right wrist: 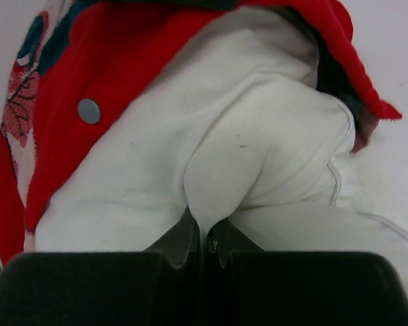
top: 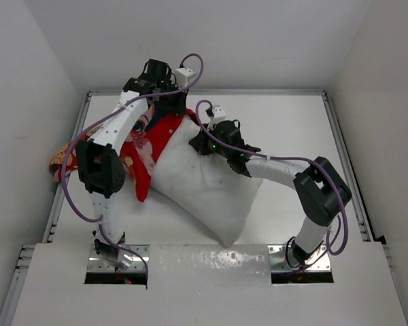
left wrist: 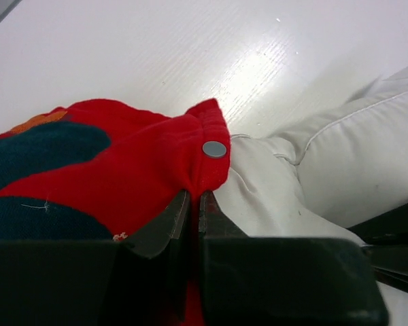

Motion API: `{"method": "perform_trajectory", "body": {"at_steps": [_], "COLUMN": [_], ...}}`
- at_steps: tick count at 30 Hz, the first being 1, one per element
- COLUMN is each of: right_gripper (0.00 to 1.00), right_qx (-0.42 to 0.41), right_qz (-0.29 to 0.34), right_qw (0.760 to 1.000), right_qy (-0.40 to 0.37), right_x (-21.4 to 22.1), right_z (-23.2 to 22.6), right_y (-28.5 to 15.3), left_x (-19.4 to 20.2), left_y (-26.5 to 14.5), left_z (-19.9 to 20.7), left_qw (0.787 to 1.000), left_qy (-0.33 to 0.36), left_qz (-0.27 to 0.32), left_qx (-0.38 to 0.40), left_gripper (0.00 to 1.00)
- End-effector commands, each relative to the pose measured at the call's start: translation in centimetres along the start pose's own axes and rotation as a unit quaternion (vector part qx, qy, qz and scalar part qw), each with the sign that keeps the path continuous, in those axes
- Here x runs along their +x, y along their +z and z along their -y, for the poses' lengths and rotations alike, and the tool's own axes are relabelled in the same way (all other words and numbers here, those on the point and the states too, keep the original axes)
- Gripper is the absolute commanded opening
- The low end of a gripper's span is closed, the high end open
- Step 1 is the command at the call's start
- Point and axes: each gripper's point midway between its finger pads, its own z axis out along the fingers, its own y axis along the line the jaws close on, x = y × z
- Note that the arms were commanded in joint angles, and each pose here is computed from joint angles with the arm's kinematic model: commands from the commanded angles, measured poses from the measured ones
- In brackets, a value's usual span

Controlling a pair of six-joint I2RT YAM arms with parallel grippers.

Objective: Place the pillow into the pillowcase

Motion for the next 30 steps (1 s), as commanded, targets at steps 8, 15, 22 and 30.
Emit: {"method": "perform_trajectory", "body": {"at_steps": [8, 15, 22, 30], "right_gripper": [0.0, 0.0, 0.0, 0.0], "right_qx": [-0.069, -0.055, -0.045, -0.034], "right_qz": [0.015, 0.011, 0.007, 0.013], "right_qw": [0.997, 0.998, 0.999, 0.999], "right_qy": [-0.017, -0.017, -0.028, -0.032], "right_x": [-2.1, -1.5, -1.2, -1.4], "right_z": [-3.9, -3.1, -2.5, -1.8], "right_y": [-2.4, -2.3, -2.4, -2.6], "left_x": [-1.0, 0.0, 0.3, 3.4], "left_y": [-0.1, -1.8, -2.6, -1.5], "left_z": [-0.7, 3.1, 2.9, 0.2], "left_qw": [0.996, 0.996, 0.996, 0.99], "left_qy": [0.053, 0.082, 0.074, 0.053], "left_qz": [-0.008, -0.039, -0.051, -0.12], "left_qx": [-0.073, 0.026, 0.005, -0.056], "left_gripper": [0.03, 0.56, 0.59, 0.32]}}
